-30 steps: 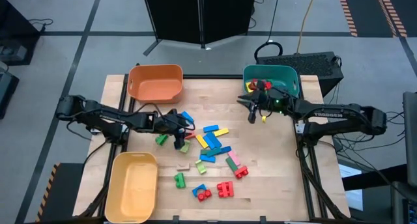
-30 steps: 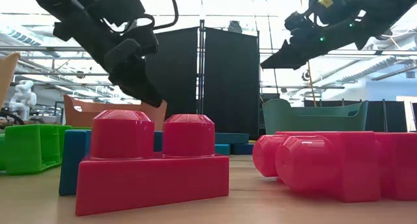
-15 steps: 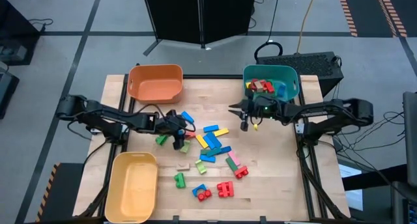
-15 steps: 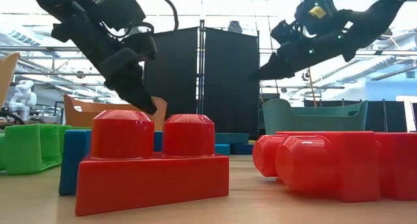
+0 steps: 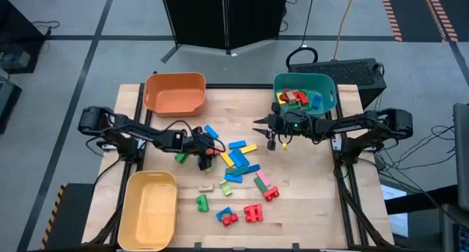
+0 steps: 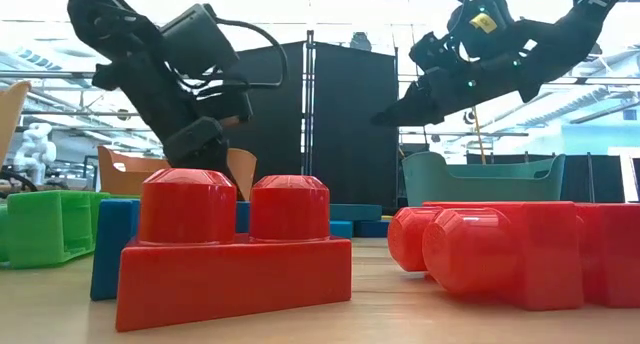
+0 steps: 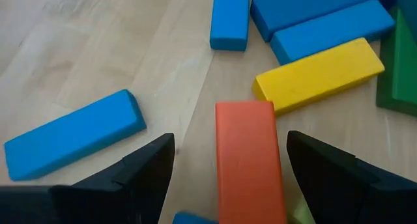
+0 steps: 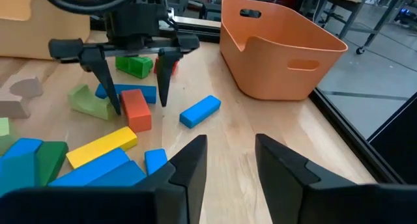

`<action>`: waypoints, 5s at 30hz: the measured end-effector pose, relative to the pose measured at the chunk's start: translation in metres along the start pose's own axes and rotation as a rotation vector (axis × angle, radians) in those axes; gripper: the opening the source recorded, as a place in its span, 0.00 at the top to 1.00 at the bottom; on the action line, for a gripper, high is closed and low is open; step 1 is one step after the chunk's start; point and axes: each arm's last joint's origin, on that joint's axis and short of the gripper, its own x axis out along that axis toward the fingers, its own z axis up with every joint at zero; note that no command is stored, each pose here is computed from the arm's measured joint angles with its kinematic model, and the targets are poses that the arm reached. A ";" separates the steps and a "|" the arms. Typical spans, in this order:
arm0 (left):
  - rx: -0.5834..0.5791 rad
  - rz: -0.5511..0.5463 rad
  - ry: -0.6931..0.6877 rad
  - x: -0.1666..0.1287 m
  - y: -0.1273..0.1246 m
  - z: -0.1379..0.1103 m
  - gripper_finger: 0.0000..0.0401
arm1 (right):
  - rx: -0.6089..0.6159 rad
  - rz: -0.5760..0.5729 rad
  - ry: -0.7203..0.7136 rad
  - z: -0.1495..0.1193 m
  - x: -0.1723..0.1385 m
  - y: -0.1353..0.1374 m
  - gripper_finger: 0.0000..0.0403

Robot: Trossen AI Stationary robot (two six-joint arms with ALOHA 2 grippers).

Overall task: Sort blocks by size
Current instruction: Put the orange arch block into the blue bin

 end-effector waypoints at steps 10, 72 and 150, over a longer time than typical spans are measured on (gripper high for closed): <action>-0.007 -0.001 -0.003 0.005 -0.001 -0.001 0.38 | 0.000 -0.002 -0.008 0.001 0.000 0.000 0.72; -0.197 -0.612 -0.265 0.000 0.043 0.091 0.68 | -0.654 0.280 -0.046 0.039 0.025 0.047 0.35; -0.041 -0.266 -0.310 -0.052 0.046 0.100 0.40 | -0.220 -0.218 0.308 0.062 -0.092 -0.051 0.67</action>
